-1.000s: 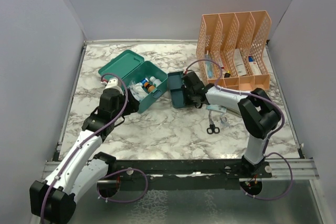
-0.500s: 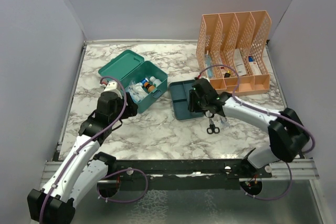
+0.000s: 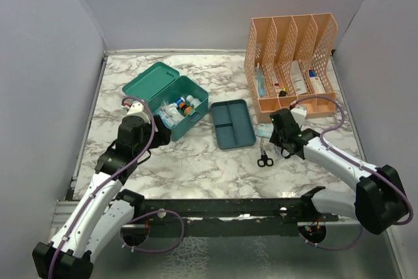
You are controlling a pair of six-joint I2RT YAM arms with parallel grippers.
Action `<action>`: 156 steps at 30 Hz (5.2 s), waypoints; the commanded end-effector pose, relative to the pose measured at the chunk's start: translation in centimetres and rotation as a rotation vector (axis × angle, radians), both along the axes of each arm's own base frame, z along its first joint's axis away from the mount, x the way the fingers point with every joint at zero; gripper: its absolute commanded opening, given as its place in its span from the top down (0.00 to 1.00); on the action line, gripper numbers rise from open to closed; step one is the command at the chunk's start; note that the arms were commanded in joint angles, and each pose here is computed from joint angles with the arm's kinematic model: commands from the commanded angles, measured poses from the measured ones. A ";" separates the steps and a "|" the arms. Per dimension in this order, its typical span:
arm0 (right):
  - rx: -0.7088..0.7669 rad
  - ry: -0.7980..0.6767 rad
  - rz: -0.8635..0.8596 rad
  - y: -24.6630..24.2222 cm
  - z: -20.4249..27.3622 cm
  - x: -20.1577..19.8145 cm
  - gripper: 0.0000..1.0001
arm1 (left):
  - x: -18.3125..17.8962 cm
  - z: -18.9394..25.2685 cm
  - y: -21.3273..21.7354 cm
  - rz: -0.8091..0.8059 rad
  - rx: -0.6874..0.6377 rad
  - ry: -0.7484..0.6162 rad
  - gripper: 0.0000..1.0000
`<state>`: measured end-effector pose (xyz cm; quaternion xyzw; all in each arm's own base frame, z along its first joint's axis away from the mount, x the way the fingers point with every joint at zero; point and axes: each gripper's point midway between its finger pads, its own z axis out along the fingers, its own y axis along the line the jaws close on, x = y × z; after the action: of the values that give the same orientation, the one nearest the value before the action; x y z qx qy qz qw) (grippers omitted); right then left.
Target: Organize the medicine kit
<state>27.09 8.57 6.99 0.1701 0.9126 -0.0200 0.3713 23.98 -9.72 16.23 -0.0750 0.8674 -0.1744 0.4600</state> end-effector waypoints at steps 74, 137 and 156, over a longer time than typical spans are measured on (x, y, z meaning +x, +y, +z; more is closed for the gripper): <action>0.451 -0.090 0.294 19.4 3.1 9.9 0.87 | -0.2 0.4 0.1 -0.004 -0.005 -0.026 0.32; -0.052 -0.093 -0.079 0.9 1.2 1.2 0.66 | -0.5 2.1 0.6 0.019 -0.028 -0.101 0.30; 0.384 -0.129 -0.404 1.8 -3.2 2.3 0.57 | -0.5 2.3 0.9 0.035 -0.026 -0.112 0.30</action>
<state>28.07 8.59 3.74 0.3826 0.8424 0.0274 0.3784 23.31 -9.28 18.29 -0.0776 0.8421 -0.1886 0.4993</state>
